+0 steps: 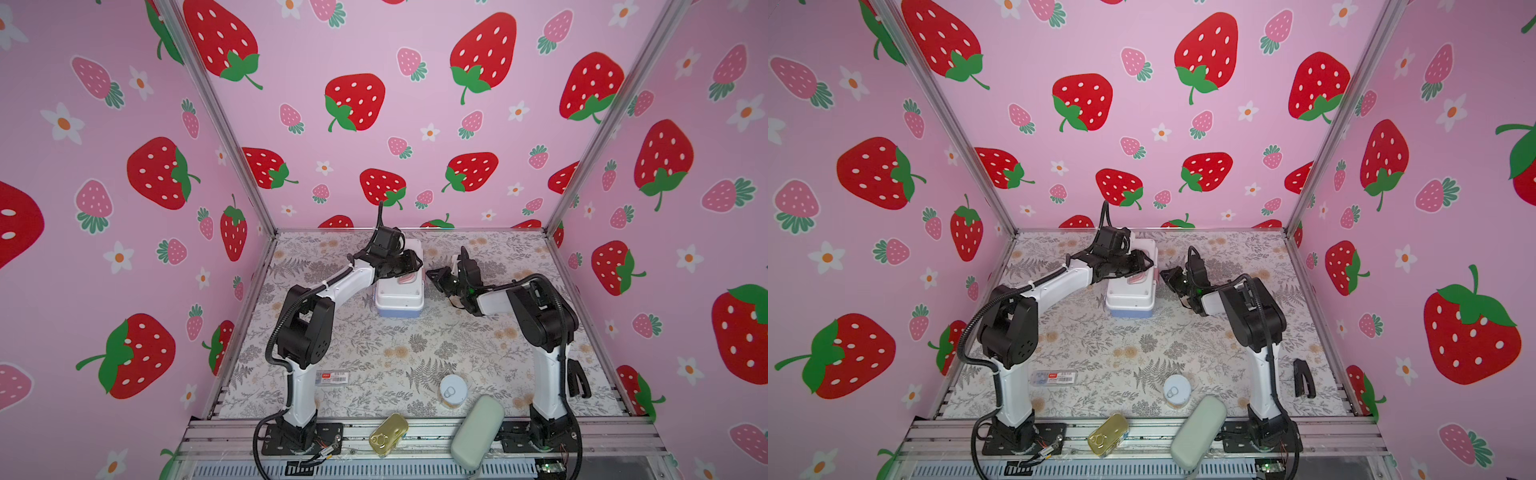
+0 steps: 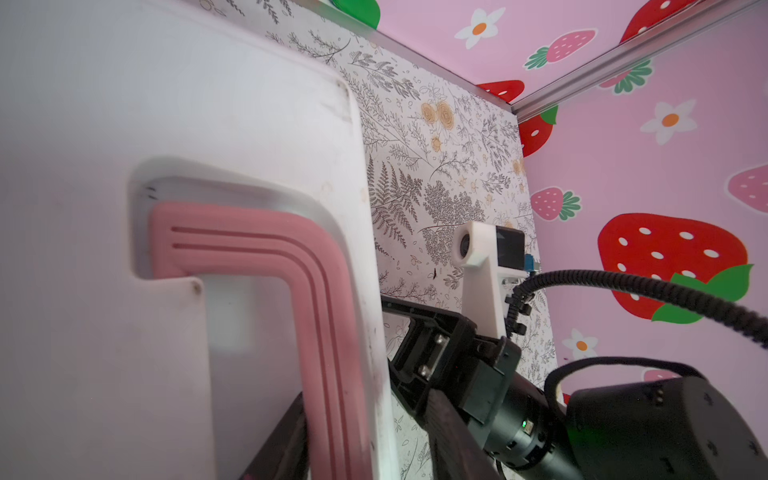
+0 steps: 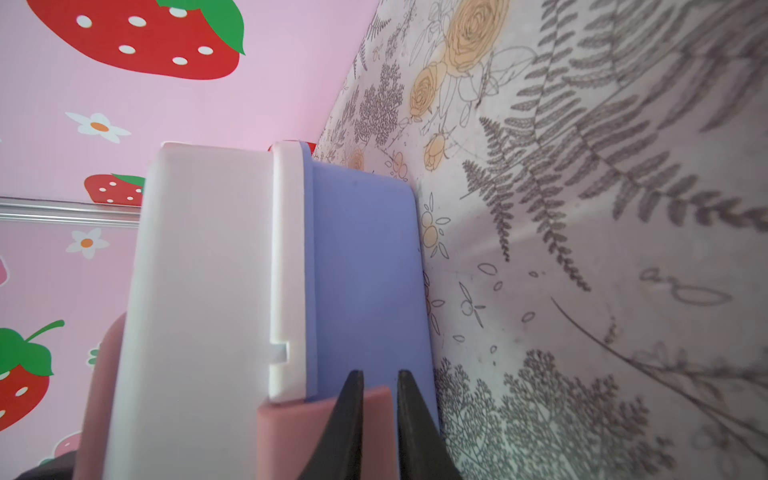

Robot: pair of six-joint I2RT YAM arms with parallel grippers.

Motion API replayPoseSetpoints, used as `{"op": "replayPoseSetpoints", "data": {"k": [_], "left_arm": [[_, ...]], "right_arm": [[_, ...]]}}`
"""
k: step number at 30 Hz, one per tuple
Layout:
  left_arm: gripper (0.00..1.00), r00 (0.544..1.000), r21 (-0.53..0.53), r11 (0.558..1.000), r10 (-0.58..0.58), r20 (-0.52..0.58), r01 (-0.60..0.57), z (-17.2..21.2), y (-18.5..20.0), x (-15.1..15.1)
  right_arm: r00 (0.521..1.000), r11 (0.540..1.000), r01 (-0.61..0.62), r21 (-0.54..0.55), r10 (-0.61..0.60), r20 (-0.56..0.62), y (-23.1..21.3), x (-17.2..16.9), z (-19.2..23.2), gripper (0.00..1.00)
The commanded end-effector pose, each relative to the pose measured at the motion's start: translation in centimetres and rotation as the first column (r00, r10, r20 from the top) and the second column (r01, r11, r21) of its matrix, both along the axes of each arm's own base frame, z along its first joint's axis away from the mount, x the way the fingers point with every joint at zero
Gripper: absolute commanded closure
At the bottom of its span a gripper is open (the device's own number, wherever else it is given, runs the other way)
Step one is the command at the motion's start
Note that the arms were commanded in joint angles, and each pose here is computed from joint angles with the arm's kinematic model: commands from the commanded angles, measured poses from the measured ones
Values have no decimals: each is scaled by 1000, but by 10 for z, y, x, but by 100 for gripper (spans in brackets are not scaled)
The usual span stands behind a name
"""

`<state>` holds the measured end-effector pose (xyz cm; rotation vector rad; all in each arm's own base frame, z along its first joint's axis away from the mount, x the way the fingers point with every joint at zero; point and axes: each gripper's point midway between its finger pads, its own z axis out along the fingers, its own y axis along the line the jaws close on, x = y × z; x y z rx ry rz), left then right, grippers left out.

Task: Pack the tool kit

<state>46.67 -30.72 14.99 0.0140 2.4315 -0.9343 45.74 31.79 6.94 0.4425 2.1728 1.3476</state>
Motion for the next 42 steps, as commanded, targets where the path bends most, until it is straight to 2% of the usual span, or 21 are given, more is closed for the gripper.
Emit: {"op": "replayPoseSetpoints", "data": {"k": [1,17,26,36,42], "left_arm": [[52,987,55,996,-68,-145,77,-51,-14,-28],[53,985,51,996,-69,-157,78,-57,-16,-28],[53,991,71,995,-64,-114,73,-41,-10,-28],[55,996,195,980,28,89,-46,34,33,-32],[54,952,273,936,150,265,-224,99,84,-45]], "right_arm": [[994,993,-111,32,112,-17,35,-22,-4,81],[989,987,-144,74,146,-27,55,-36,-7,81],[995,993,-101,57,101,4,27,-31,8,81],[992,999,30,12,-32,125,-63,-43,58,81],[972,997,80,-13,-75,224,-104,-65,89,81]]}}
